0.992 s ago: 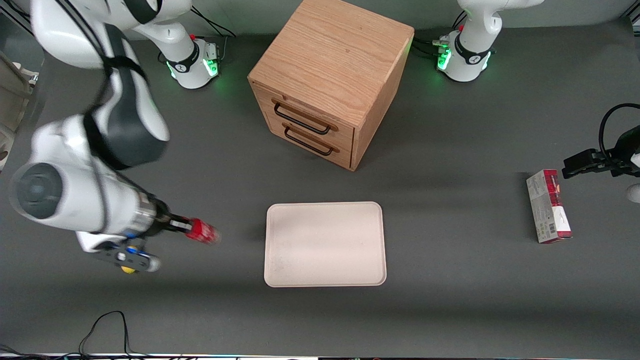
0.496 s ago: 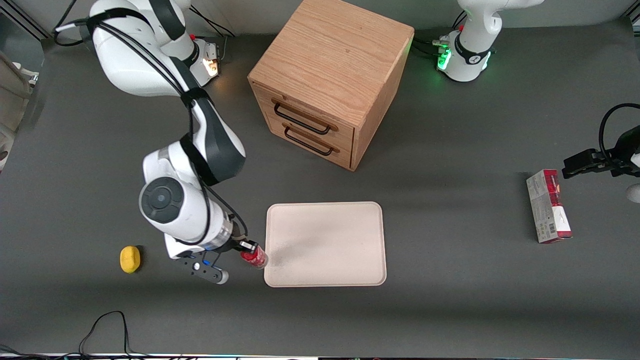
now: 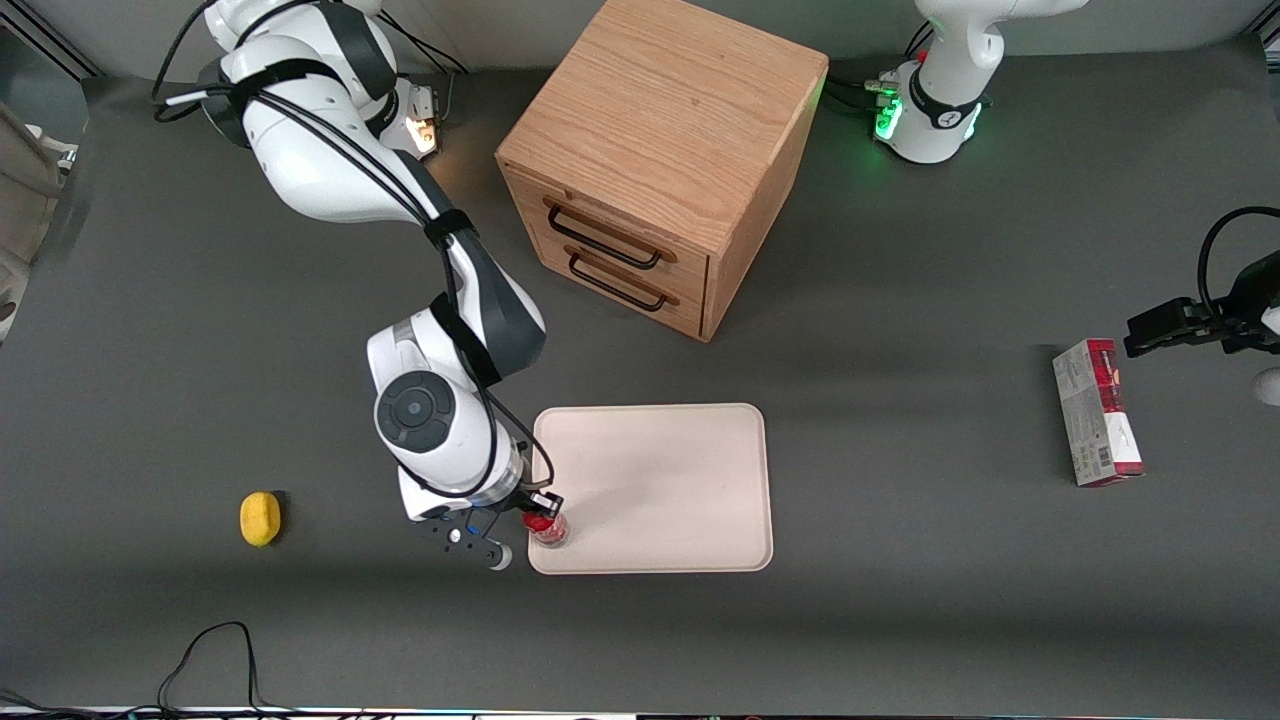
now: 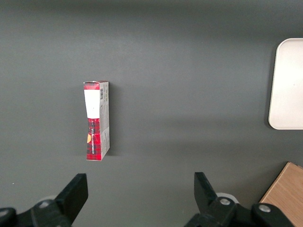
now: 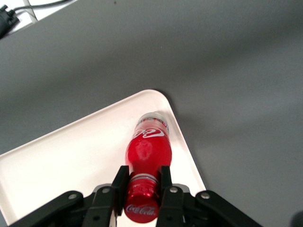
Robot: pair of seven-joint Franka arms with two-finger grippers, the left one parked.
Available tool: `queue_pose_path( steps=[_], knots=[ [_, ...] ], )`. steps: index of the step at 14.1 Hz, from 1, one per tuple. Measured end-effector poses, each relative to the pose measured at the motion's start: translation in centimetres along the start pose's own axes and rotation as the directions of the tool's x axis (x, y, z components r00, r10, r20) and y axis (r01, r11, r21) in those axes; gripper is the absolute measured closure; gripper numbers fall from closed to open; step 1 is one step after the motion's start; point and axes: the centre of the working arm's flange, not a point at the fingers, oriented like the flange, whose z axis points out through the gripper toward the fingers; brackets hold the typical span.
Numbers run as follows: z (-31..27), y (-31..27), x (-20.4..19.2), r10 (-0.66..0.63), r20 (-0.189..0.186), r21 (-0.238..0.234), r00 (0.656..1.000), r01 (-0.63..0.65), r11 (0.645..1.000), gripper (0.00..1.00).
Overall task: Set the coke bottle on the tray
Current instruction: 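Lower the bottle onto the tray and open the right gripper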
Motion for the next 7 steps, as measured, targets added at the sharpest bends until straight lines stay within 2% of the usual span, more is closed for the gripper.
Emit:
queue_pose_path(
  steps=[7],
  knots=[
    [0.09, -0.01, 0.13, 0.001, -0.004, 0.003, 1.000, -0.001, 1.000, 0.69]
  ],
)
